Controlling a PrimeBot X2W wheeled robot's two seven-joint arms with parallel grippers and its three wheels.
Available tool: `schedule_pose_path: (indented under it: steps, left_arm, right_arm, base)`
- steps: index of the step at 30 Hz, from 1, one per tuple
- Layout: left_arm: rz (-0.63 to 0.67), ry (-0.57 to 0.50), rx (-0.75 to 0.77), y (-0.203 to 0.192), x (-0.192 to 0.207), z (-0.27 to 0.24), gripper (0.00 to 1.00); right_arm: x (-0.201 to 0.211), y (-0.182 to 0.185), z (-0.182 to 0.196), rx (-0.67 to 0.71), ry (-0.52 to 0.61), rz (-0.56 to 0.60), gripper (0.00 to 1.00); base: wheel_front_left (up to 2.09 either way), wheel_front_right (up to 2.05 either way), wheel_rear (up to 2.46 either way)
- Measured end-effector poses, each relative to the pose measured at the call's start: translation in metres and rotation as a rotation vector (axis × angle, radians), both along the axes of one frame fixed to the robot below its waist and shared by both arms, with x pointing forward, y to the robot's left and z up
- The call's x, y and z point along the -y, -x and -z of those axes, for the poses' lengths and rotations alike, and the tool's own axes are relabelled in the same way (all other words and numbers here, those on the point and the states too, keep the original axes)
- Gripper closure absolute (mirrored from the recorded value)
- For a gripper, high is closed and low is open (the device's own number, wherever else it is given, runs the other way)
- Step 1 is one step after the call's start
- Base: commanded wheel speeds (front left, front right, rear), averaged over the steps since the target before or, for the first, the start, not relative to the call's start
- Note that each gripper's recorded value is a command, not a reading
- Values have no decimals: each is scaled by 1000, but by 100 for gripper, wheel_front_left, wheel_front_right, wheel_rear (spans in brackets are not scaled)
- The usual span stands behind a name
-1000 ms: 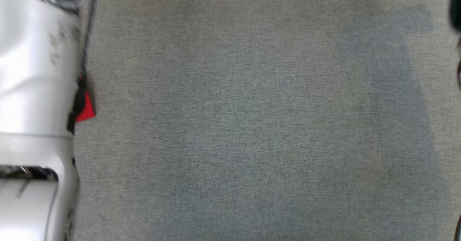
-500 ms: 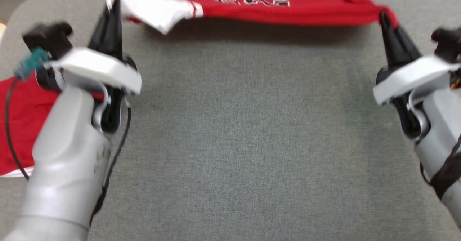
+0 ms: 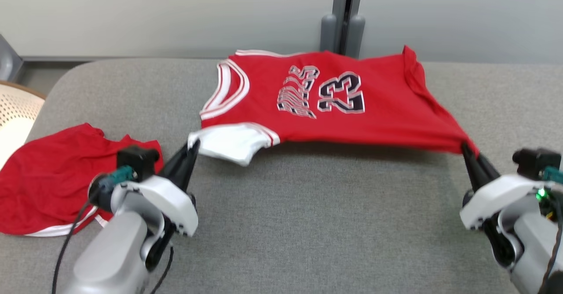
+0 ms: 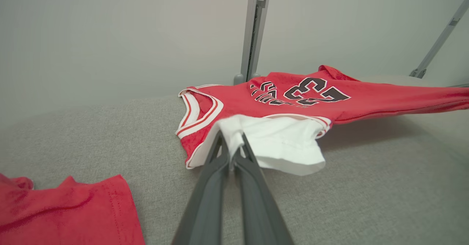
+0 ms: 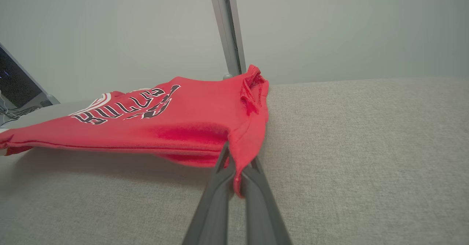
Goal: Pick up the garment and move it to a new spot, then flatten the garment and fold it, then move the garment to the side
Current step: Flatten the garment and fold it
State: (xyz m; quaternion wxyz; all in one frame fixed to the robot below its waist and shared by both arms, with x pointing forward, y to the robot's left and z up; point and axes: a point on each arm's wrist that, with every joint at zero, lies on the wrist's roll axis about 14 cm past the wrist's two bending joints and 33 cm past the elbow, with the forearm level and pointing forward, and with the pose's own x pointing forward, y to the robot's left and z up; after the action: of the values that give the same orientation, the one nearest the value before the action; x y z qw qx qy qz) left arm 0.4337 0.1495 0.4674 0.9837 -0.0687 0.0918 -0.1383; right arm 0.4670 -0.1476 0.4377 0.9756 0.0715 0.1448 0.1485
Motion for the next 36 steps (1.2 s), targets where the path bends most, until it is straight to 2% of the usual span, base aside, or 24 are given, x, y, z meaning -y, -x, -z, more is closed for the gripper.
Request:
schedule_pose_path:
  steps: [11,25,36]
  left_arm:
    - [107,-49,-128,67,12,32,100]
    - [204,-56,-249,113,18,43,100]
    - [319,2,-371,148,28,35,100]
  right_arm:
    - [16,60,31,-160,-9,31,100]
    - [26,77,33,-234,-3,-6,100]
    - [49,112,43,-438,32,-63,100]
  base:
    - [0,0,0]
    - [0,0,0]
    - [0,0,0]
